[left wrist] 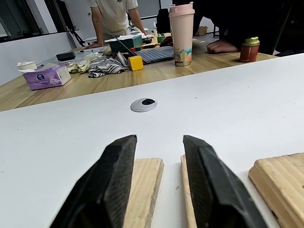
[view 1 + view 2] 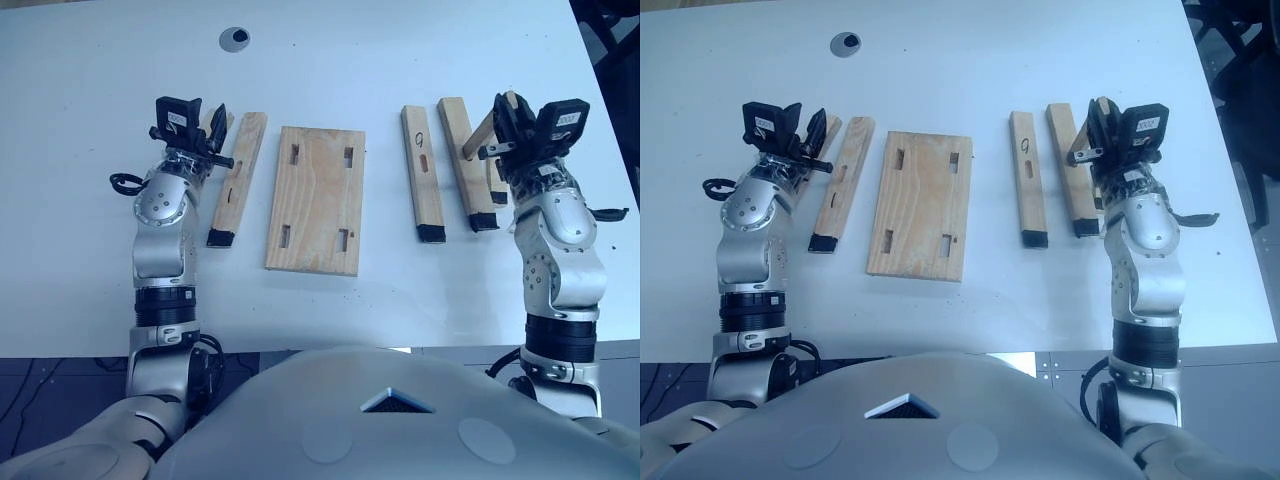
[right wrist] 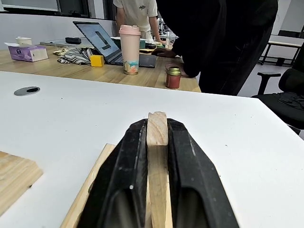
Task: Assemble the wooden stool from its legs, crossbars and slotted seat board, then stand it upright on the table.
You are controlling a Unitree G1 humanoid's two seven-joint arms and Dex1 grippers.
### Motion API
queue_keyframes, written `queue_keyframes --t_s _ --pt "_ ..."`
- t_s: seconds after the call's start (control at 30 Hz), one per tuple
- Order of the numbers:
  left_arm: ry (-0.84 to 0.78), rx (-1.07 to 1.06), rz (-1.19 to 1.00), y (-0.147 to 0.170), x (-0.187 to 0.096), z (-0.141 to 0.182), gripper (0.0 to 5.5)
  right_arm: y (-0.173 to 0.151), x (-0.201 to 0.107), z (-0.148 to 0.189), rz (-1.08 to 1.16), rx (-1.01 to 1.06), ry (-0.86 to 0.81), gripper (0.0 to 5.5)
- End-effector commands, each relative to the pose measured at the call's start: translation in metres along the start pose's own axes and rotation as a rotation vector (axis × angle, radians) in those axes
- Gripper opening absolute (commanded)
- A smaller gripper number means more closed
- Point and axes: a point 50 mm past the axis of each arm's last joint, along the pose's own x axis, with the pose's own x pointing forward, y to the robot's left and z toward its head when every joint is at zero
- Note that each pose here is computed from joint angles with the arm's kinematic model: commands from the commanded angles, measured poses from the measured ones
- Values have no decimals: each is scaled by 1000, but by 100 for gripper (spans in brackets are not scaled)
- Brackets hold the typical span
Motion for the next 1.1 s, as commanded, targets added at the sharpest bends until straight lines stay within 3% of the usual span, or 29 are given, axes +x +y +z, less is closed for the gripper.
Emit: queue_keyframes --t_s 0.03,0.27,0.43,0.5,0.7,0.87,1.0,1.1 --pt "-9 0 25 2 3 1 177 -3 -16 -59 -1 29 324 129" --pt "-17 -16 51 3 2 -1 177 -8 -8 -45 27 0 326 235" --pt "-22 -34 75 0 -1 -5 177 -11 -8 -44 75 -36 412 309" --pt "-24 -41 84 0 -1 -5 177 -12 -8 -45 102 -34 459 309" --pt "-38 -43 99 -2 2 -3 177 -16 -8 -48 130 -49 551 211" --pt "-144 -84 27 -6 3 17 177 -17 9 -33 126 -24 486 204" --pt "-298 -326 -144 -10 -4 48 224 -21 40 28 190 -33 306 204" --pt "-410 -509 -416 -21 -16 78 263 -14 61 88 400 6 187 204"
